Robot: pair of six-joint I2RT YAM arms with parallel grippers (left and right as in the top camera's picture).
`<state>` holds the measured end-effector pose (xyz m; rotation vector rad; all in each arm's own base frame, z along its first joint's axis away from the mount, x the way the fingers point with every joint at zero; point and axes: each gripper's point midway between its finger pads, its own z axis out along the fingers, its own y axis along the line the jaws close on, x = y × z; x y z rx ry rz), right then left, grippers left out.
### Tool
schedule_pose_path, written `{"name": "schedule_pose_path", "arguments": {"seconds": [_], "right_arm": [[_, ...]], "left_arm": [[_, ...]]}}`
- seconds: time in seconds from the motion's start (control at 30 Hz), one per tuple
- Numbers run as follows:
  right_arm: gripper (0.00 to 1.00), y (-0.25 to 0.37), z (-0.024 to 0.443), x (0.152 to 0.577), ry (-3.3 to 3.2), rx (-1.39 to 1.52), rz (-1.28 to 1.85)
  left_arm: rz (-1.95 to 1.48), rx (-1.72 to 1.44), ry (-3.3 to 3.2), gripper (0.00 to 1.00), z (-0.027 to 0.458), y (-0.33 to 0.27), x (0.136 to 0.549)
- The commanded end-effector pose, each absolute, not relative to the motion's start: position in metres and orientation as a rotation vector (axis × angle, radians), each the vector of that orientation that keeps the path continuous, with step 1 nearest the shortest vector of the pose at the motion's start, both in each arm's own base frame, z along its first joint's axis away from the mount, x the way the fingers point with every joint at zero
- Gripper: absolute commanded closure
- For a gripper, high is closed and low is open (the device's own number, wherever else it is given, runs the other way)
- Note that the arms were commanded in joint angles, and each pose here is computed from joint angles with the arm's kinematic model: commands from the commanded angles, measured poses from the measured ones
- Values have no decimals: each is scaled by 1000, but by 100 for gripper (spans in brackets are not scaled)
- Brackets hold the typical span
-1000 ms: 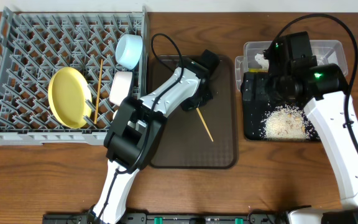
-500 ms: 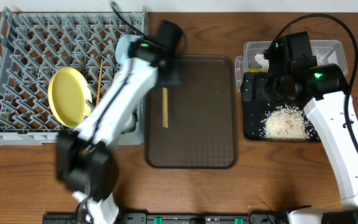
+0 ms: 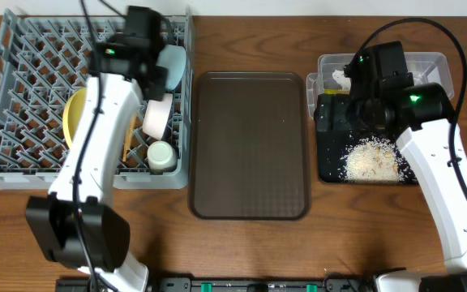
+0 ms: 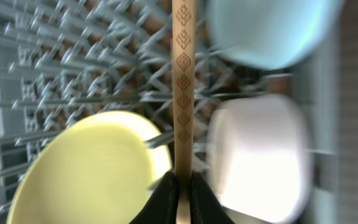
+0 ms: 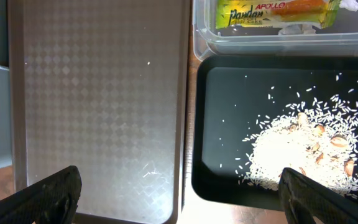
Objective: Sort waste into correct bins and load items into the dishwasher
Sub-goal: 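Carry the second chopstick to the rack and insert it beside the first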
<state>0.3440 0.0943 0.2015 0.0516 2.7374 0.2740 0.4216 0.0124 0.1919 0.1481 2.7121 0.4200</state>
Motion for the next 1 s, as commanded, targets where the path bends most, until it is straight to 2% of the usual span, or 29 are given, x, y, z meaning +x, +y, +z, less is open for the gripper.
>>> {"name": "schedule_pose_path", "arguments": {"seconds": [0.0,0.27,0.47,0.5,0.6,0.8,0.97], "right_arm": [[1,91,200,345,2739,50,257],[1,91,200,345,2739,50,257],[1,91,200,345,2739,50,257],[1,91,200,345,2739,50,257],[1,91,200,345,2739,50,257],[1,91,200,345,2739,50,257],[1,91,200,345,2739,50,257]], "left_arm": [[484,124,2770,92,171,41,422],[360,80,2835,92,137,49,432],[344,86,2832,91,137,45,433],[345,86,2833,88,137,46,433],[346,85,2832,60,137,46,433],[333,11,2799,59,151,45,431],[302,-99,2668,59,203,45,422]]}}
